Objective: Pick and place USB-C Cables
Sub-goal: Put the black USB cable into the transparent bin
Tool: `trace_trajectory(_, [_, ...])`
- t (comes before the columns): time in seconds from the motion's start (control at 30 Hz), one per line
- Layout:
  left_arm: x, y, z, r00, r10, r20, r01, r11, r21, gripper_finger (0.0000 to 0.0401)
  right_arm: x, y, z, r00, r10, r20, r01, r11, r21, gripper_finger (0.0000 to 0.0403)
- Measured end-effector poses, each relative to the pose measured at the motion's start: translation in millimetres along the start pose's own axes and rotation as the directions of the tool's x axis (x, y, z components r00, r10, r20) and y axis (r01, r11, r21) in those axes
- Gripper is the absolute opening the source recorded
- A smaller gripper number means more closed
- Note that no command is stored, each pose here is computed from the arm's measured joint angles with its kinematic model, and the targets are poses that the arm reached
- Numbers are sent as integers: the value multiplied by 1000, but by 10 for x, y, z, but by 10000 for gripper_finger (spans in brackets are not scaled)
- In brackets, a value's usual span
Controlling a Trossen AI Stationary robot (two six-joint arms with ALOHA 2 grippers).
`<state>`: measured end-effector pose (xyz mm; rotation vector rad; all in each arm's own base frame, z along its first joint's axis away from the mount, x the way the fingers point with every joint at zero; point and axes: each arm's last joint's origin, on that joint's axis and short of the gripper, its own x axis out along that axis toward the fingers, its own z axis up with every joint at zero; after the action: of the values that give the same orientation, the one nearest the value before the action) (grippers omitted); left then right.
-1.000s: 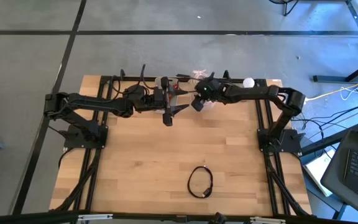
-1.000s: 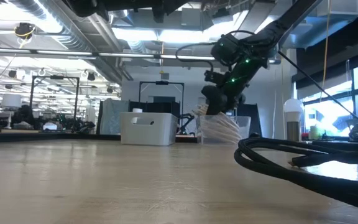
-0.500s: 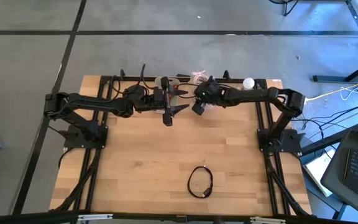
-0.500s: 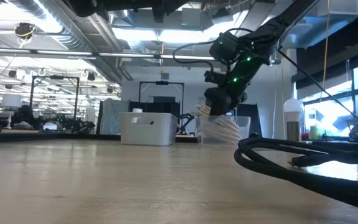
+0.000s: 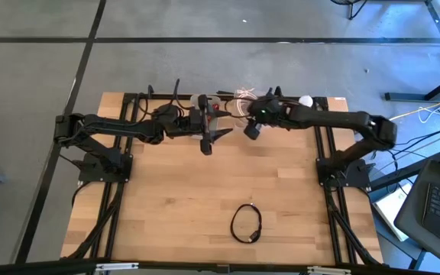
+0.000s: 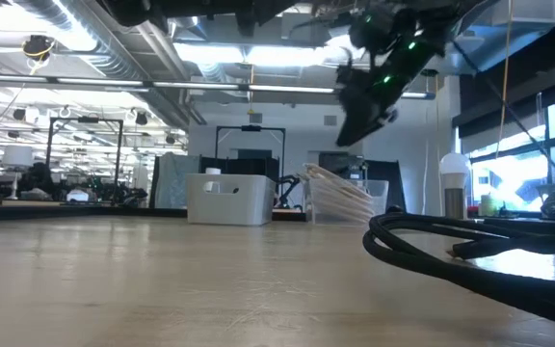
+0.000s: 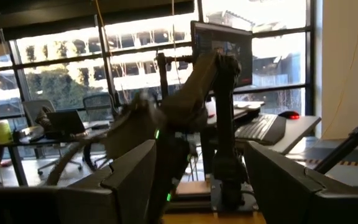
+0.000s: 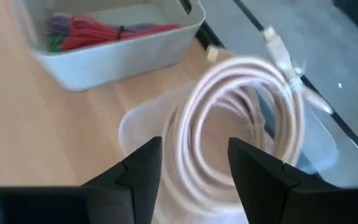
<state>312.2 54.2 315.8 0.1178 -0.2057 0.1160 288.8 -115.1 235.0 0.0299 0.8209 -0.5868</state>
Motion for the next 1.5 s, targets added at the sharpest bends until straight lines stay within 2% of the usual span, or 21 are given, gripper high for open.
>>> trace_trajectory(0.1, [-1,-4,-39,999,-4,-41,4,1000,-3,239,-276,23,-27,999,35,-20,-35,999,-15,188])
trace_trajectory(0.2, [-3,-7,-77,997,-8,-80,7,1000,-7,239,-564,108,-85,980,195,-50,-196,981,-16,188])
trace_trajectory(0.3, [-6,-11,-105,994,-11,-108,10,1000,-9,239,-832,236,-177,918,383,-105,-386,922,-10,188])
trace_trajectory(0.4, [-6,-13,-108,994,-12,-112,11,1000,-10,239,-1061,419,-285,847,504,-172,-509,860,11,188])
trace_trajectory(0.6, [-6,-17,-108,994,-13,-112,12,1000,-12,239,-1342,927,-548,750,612,-249,-630,776,9,188])
trace_trajectory(0.67, [-6,-17,-108,994,-13,-112,12,1000,-12,239,-1404,1104,-632,725,650,-228,-668,744,-2,188])
trace_trajectory(0.83, [-6,-16,-108,994,-13,-112,9,1000,-30,239,-1516,1428,-840,701,701,-136,-707,707,2,188])
trace_trajectory(0.9, [-6,-16,-108,994,-13,-112,9,999,-36,239,-1536,1519,-924,707,699,-112,-702,712,8,188])
trace_trajectory(1.07, [-6,-16,-108,994,-13,-112,8,999,-40,239,-1480,1762,-1102,757,642,-119,-650,759,-41,188])
trace_trajectory(1.27, [-6,-16,-107,994,-12,-111,6,999,-54,239,-1177,2071,-1340,785,574,-234,-614,773,-162,188])
trace_trajectory(1.5, [-6,-16,-106,994,-12,-111,5,998,-64,239,-960,2223,-1452,798,542,-262,-590,792,-159,188])
